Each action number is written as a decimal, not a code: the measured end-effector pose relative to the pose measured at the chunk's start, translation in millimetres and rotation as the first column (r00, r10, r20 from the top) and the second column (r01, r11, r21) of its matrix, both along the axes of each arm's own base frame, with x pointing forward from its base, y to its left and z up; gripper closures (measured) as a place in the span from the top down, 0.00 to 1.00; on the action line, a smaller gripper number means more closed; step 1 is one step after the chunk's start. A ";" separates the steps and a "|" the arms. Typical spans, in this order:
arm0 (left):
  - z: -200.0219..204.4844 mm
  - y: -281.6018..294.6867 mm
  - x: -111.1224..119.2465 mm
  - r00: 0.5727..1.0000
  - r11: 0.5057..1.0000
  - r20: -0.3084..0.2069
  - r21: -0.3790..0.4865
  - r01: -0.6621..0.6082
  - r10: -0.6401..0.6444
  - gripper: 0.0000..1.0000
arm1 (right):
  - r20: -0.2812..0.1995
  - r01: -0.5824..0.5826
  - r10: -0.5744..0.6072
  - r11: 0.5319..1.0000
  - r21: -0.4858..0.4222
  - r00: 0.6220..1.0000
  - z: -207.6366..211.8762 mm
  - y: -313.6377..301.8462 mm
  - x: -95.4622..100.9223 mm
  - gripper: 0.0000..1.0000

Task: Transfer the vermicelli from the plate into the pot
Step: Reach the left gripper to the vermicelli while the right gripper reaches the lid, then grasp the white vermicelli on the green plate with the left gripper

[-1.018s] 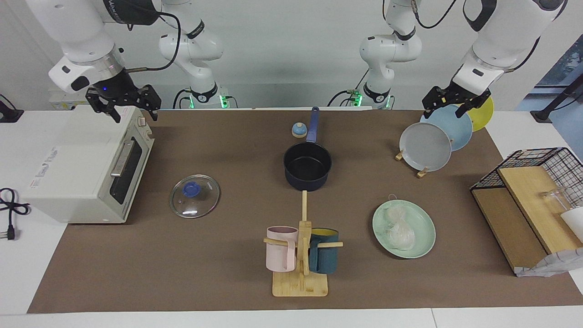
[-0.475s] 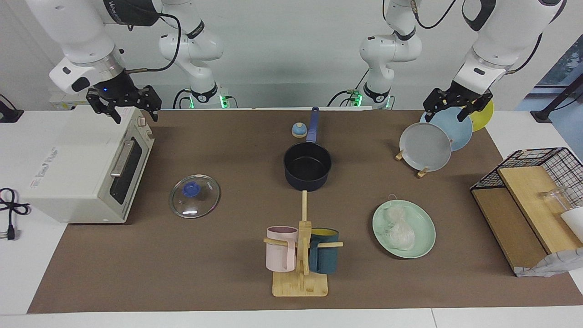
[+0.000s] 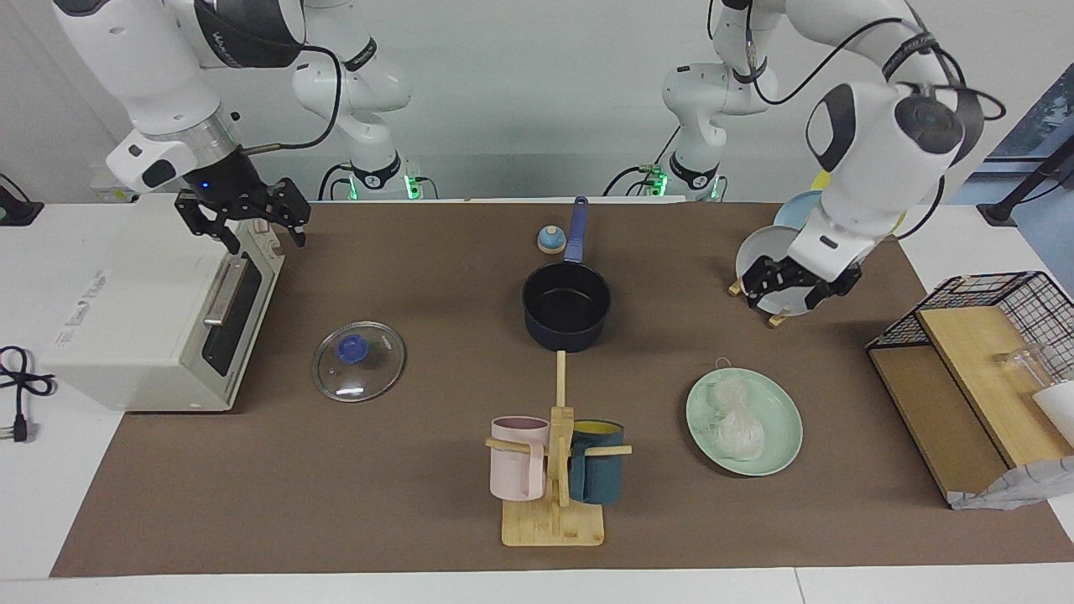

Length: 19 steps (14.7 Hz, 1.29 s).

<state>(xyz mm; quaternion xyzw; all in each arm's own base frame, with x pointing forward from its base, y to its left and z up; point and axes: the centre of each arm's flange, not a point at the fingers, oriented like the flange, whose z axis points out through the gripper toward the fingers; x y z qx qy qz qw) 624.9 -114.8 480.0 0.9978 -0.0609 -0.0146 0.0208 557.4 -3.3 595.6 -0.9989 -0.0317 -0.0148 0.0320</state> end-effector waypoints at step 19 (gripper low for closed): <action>-155.4 -15.9 53.7 0.969 0.971 0.065 0.007 0.237 -0.237 0.37 | -0.017 -0.135 0.135 0.991 -0.015 0.991 -177.0 39.6 27.6 1.00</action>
